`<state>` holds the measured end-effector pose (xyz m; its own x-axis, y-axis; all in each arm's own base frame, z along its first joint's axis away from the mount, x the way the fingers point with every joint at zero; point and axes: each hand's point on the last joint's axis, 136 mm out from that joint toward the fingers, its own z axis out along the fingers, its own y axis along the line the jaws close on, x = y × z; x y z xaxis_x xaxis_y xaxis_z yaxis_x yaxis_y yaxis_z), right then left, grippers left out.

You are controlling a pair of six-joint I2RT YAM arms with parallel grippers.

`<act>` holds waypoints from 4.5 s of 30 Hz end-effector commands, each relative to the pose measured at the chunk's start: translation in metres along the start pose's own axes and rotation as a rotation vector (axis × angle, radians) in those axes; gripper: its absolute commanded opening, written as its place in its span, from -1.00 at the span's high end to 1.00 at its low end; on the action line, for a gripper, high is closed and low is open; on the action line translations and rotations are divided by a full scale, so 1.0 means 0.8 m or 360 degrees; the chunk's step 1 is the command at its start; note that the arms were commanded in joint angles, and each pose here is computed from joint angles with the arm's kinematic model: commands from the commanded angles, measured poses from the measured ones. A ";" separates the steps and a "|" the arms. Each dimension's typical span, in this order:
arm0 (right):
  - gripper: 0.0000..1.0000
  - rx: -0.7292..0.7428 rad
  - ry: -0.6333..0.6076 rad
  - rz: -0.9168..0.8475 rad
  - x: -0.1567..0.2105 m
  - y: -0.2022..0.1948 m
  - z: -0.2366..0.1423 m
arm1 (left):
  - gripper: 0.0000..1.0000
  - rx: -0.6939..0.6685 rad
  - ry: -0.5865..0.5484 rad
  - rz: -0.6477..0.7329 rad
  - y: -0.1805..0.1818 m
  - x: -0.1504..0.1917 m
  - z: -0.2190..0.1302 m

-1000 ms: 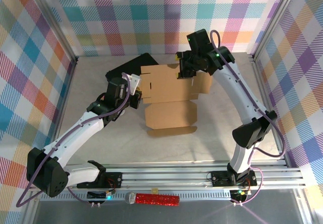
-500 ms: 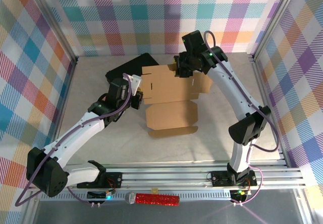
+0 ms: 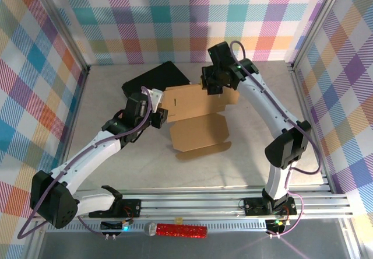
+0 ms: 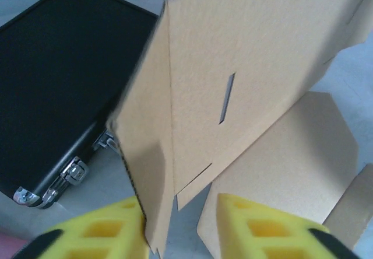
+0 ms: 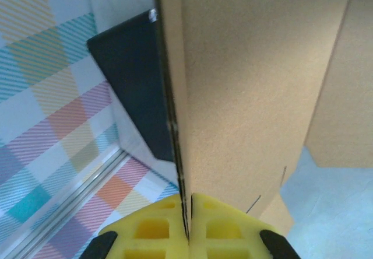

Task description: Fold the paper box

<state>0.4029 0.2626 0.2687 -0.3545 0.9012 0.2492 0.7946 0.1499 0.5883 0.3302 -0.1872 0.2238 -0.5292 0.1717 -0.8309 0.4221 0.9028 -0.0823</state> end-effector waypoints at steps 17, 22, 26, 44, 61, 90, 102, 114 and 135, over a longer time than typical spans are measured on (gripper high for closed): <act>1.00 -0.0500 0.0171 -0.0371 -0.012 -0.029 0.047 | -0.17 0.0097 0.0099 -0.1487 -0.007 -0.016 -0.081; 1.00 -0.0655 0.0238 -0.0459 -0.010 -0.034 0.048 | -0.14 0.0105 0.0085 -0.1881 -0.011 -0.052 -0.063; 1.00 -0.0790 0.0309 -0.0554 -0.007 -0.044 0.055 | -0.06 0.0204 0.0045 -0.2067 -0.023 -0.090 -0.050; 1.00 -0.0828 0.0349 -0.0517 -0.010 -0.042 0.029 | -0.06 0.0051 0.0372 -0.2201 -0.059 -0.045 0.017; 1.00 -0.0484 0.0325 -0.0403 -0.009 -0.044 0.008 | -0.06 0.0279 0.0359 -0.2270 -0.088 -0.080 0.033; 1.00 -0.0552 0.0243 -0.0341 -0.019 -0.029 0.006 | 0.01 0.0231 0.0346 -0.2482 -0.090 -0.077 -0.005; 1.00 -0.0560 0.0279 -0.0315 -0.015 -0.027 0.007 | 0.02 0.0236 0.0362 -0.2485 -0.092 -0.066 0.023; 1.00 -0.0562 0.0321 -0.0285 -0.009 -0.026 0.005 | 0.02 0.0367 0.0358 -0.2542 -0.109 -0.084 0.051; 1.00 -0.0560 0.0315 -0.0281 -0.013 -0.041 -0.001 | 1.00 0.0336 0.0209 -0.2530 -0.079 -0.085 0.052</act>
<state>0.3917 0.2382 0.2287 -0.5369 0.8139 0.2222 0.5443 0.1329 0.8283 0.3636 -0.2850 0.2508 -0.5675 -0.7783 0.2686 -0.5600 0.1257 -0.8189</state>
